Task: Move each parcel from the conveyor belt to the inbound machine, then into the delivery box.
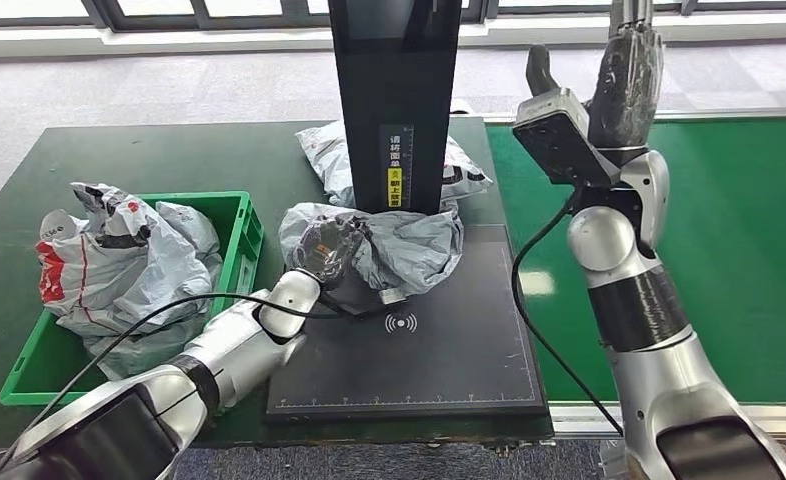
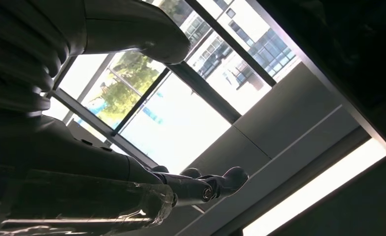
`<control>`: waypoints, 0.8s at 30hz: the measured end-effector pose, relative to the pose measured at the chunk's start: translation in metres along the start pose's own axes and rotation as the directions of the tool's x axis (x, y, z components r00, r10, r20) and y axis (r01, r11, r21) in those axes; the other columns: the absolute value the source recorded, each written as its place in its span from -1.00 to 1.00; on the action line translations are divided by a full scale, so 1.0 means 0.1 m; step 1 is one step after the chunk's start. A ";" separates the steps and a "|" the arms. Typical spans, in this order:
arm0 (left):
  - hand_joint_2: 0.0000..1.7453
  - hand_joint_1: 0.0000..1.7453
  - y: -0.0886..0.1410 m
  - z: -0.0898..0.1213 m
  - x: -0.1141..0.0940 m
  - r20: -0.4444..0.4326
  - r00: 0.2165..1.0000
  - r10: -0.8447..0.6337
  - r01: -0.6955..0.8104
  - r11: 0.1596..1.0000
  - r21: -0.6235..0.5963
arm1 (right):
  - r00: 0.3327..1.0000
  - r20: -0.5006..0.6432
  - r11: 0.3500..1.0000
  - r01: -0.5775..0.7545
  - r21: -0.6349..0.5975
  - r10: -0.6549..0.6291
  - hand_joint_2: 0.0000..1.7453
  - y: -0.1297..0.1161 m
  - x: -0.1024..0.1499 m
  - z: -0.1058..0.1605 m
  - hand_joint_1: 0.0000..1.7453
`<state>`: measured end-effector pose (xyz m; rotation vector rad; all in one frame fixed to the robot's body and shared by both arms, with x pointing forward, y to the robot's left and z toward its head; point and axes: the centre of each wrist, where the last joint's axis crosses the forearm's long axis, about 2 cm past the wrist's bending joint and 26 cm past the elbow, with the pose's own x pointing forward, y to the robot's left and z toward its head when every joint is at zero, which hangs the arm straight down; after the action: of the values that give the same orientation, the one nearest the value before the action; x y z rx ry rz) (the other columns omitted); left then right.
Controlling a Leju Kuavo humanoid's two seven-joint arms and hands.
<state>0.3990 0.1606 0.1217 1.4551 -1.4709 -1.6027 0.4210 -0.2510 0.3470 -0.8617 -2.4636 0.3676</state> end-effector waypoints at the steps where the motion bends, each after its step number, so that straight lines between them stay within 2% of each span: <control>1: 1.00 1.00 0.00 0.01 -0.01 -0.001 1.000 -0.006 0.006 1.000 0.010 | 1.000 -0.001 1.000 -0.002 0.000 0.002 1.00 -0.01 -0.01 0.02 -1.00; 3: 1.00 1.00 -0.01 0.05 -0.09 -0.037 0.999 -0.014 0.017 0.997 0.081 | 1.000 0.000 1.000 -0.010 -0.011 0.010 1.00 -0.05 -0.06 0.12 -1.00; 7: 1.00 1.00 0.11 0.18 -0.46 -0.248 0.968 0.042 0.040 0.948 0.315 | 0.999 0.004 0.998 -0.038 -0.058 0.039 1.00 -0.16 -0.16 0.41 -1.00; 11: 1.00 1.00 0.26 0.29 -0.78 -0.332 0.939 0.091 0.068 0.896 0.438 | 0.998 -0.007 0.995 -0.065 -0.079 0.065 1.00 -0.26 -0.21 0.60 -1.00; 14: 1.00 1.00 0.43 0.36 -0.98 -0.333 0.937 0.109 0.087 0.849 0.521 | 0.997 -0.013 0.993 -0.080 -0.090 0.079 1.00 -0.33 -0.23 0.73 -1.00; 19: 1.00 1.00 0.65 0.51 -1.19 -0.307 0.944 0.117 0.101 0.785 0.611 | 0.996 -0.022 0.990 -0.091 -0.105 0.089 1.00 -0.40 -0.25 0.85 -1.00; 21: 1.00 1.00 0.78 0.61 -1.16 -0.255 0.958 0.134 0.070 0.751 0.657 | 0.996 -0.028 0.989 -0.092 -0.119 0.089 1.00 -0.42 -0.26 0.92 -1.00; 24: 1.00 1.00 1.04 0.75 -1.02 -0.135 0.979 0.150 -0.002 0.676 0.737 | 0.995 -0.036 0.986 -0.098 -0.133 0.094 1.00 -0.46 -0.27 1.03 -1.00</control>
<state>0.3311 0.2496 0.2407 1.8515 -2.1620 -0.7730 0.3600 -0.3126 0.2693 -1.0375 -2.4478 0.2223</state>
